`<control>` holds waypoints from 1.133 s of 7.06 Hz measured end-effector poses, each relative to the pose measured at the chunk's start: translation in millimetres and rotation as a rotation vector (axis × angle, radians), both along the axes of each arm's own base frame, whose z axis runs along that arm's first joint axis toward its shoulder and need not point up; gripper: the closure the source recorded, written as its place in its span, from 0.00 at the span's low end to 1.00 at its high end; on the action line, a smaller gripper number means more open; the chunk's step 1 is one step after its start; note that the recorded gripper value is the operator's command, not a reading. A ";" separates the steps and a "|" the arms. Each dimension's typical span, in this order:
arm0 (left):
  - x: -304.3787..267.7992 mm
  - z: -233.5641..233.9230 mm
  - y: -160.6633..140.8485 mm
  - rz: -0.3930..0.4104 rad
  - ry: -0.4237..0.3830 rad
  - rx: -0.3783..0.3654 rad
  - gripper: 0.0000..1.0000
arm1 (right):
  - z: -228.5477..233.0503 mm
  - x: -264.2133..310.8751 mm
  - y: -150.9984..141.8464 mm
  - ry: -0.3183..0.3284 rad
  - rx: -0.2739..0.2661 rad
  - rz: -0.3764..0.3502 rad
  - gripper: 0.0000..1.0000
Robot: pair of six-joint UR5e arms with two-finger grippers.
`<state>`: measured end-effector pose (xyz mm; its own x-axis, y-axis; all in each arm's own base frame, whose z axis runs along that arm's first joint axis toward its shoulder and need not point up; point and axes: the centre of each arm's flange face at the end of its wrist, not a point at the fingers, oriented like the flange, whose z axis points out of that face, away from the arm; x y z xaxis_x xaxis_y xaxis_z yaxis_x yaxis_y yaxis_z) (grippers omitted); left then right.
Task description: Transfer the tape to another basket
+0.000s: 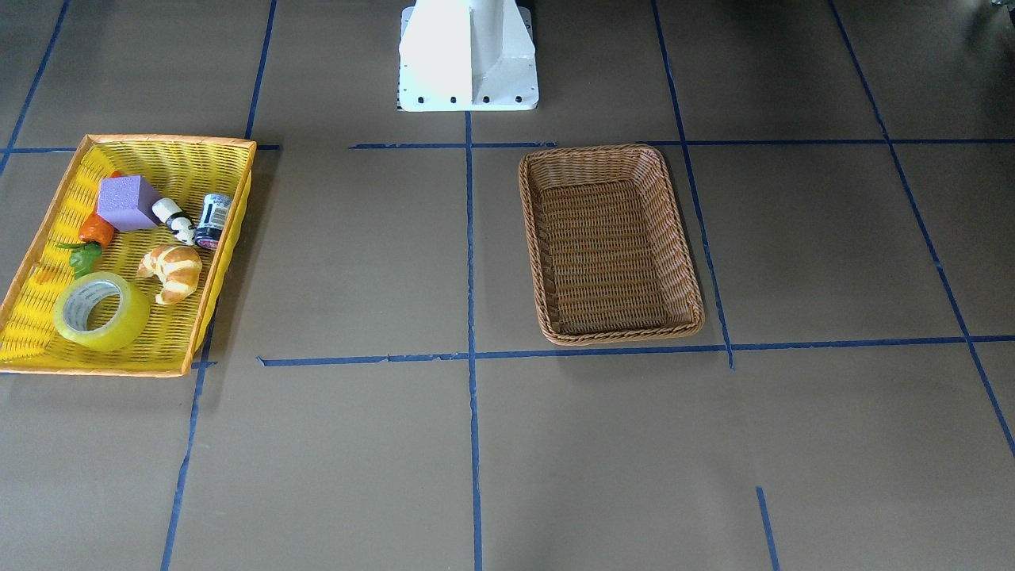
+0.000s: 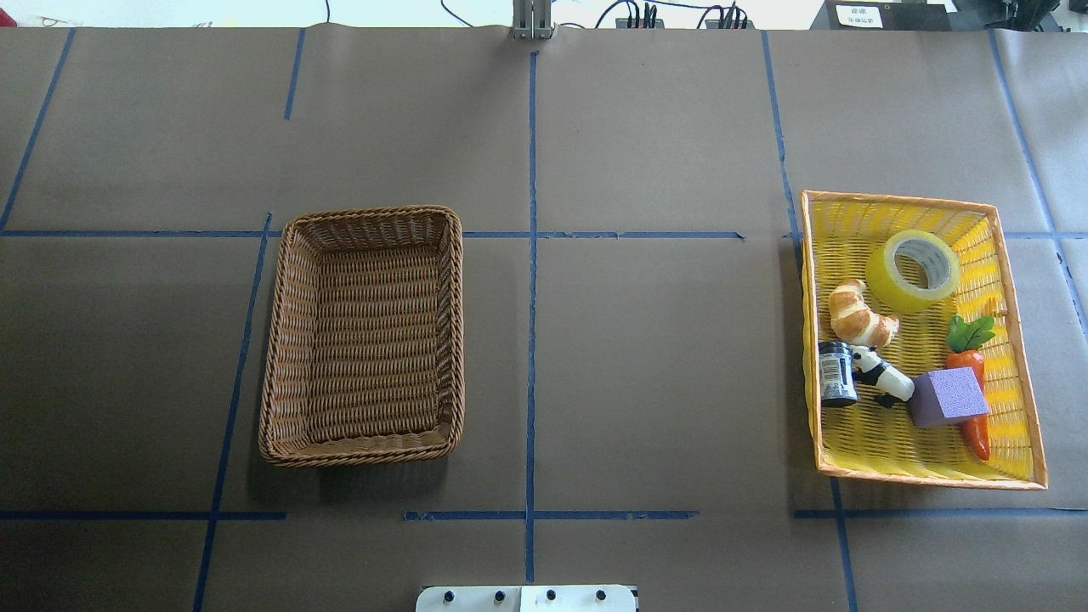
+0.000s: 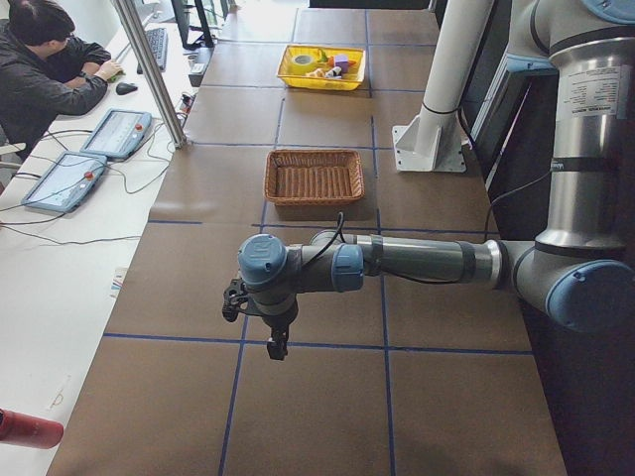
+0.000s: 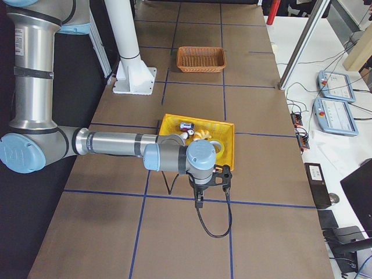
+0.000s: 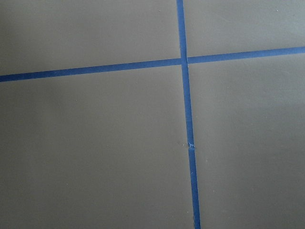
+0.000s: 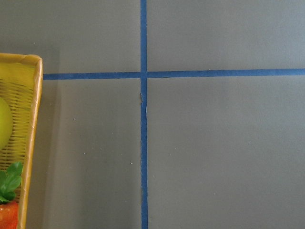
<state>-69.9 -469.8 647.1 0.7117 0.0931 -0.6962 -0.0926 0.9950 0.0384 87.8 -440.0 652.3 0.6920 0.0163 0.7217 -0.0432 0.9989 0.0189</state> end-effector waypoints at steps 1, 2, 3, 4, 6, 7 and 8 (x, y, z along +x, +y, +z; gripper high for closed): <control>0.0 0.1 0.0 0.000 0.000 0.000 0.00 | -0.9 -0.3 -0.4 -0.004 0.002 0.000 0.00; 0.1 0.3 0.0 0.000 0.000 0.000 0.00 | -2.2 -0.6 -1.3 -0.008 0.004 0.001 0.00; 0.1 0.4 -0.1 0.000 0.001 0.001 0.00 | -3.0 -0.7 -1.7 -0.010 0.005 0.002 0.00; 0.1 0.2 -0.2 0.000 0.002 0.002 0.00 | -3.4 -0.8 -2.0 -0.010 0.004 0.003 0.00; 0.5 -1.0 -0.9 0.000 0.004 0.004 0.00 | -3.6 -4.4 -3.6 -0.010 0.004 -0.002 0.00; 0.7 -2.2 -1.1 -0.001 0.006 0.006 0.00 | -7.4 -11.3 -8.3 -0.007 0.021 -0.013 0.00; 0.8 -2.9 -1.3 -0.001 0.008 0.007 0.00 | -23.3 -21.1 -22.6 -0.004 0.057 -0.020 0.00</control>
<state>-69.1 -471.0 644.2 0.7064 0.0978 -0.7010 -0.0916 0.9947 0.0465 66.7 -462.5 629.0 0.6886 -0.0385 0.7241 -0.0237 0.9969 0.0754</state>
